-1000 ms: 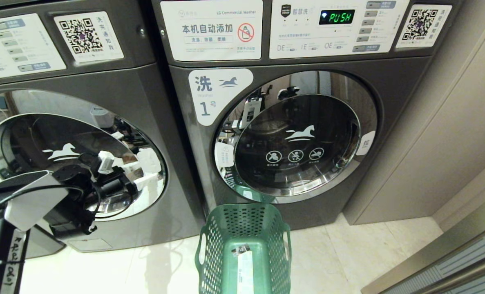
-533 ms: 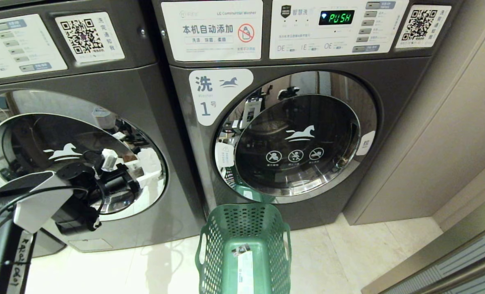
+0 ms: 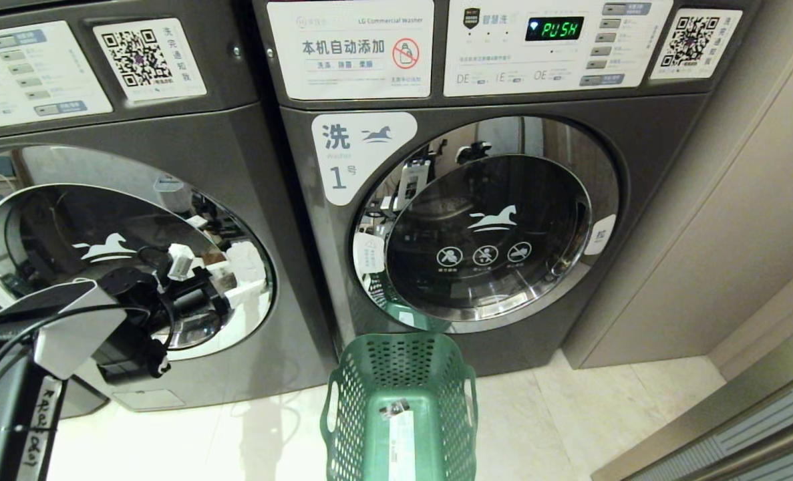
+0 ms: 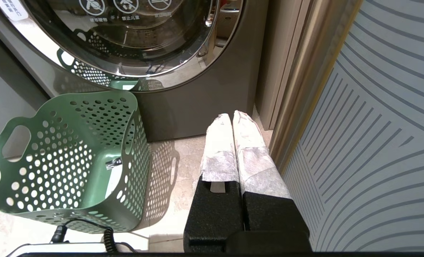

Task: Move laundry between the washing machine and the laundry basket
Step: Open the lid of the washing machine

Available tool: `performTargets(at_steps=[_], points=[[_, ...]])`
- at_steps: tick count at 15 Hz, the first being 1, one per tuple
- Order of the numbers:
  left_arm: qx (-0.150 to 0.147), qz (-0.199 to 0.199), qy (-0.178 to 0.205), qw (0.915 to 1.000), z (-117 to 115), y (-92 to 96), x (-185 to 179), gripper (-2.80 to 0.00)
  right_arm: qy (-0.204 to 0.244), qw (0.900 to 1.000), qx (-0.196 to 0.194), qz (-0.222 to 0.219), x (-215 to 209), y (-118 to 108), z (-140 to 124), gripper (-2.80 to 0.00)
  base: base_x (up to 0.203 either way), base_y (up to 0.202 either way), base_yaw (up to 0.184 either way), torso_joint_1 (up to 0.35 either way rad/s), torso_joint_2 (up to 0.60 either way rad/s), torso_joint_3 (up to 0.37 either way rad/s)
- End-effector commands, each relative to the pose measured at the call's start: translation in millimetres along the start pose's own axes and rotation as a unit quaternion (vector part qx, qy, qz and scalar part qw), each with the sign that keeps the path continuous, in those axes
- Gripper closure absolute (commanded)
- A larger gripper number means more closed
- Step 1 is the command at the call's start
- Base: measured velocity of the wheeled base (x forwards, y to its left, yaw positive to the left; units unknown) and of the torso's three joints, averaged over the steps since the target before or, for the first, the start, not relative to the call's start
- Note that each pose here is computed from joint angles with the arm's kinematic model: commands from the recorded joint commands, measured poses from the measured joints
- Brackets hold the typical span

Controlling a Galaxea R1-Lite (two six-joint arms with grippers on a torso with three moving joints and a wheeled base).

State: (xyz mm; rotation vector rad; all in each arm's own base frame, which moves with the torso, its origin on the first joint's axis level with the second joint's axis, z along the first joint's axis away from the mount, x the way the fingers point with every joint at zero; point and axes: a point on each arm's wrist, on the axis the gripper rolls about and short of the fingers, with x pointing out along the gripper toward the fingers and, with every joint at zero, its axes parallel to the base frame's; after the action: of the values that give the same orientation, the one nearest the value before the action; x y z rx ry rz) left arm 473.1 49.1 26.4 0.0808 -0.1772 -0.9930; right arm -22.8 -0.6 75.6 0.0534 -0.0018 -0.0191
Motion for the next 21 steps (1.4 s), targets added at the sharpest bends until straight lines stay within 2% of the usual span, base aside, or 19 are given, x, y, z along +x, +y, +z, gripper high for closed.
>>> performTargets(at_steps=[1,11,17,21], points=[[-0.006,-0.027,-0.003,0.9996,-2.0,-9.7,16.4,-2.80,0.001,1.000,0.000,0.000,0.1,0.0,0.1,0.00,0.000,0.000,0.000,0.000,0.00,0.000],[-0.013,-0.034,0.001,0.9993,-1.8,-16.4,18.9,-2.80,0.000,1.000,0.000,0.000,0.0,0.0,0.0,0.00,0.000,0.000,0.000,0.000,0.00,0.000],[-0.027,-0.048,0.016,0.9984,1.1,-32.8,11.2,-2.80,0.000,1.000,0.000,0.000,0.0,0.0,0.0,0.00,0.000,0.000,0.000,0.000,0.00,0.000],[-0.023,-0.042,0.019,0.9987,2.1,-33.5,4.4,-2.80,0.000,1.000,0.000,0.000,0.0,0.0,0.0,0.00,0.000,0.000,0.000,0.000,0.00,0.000]])
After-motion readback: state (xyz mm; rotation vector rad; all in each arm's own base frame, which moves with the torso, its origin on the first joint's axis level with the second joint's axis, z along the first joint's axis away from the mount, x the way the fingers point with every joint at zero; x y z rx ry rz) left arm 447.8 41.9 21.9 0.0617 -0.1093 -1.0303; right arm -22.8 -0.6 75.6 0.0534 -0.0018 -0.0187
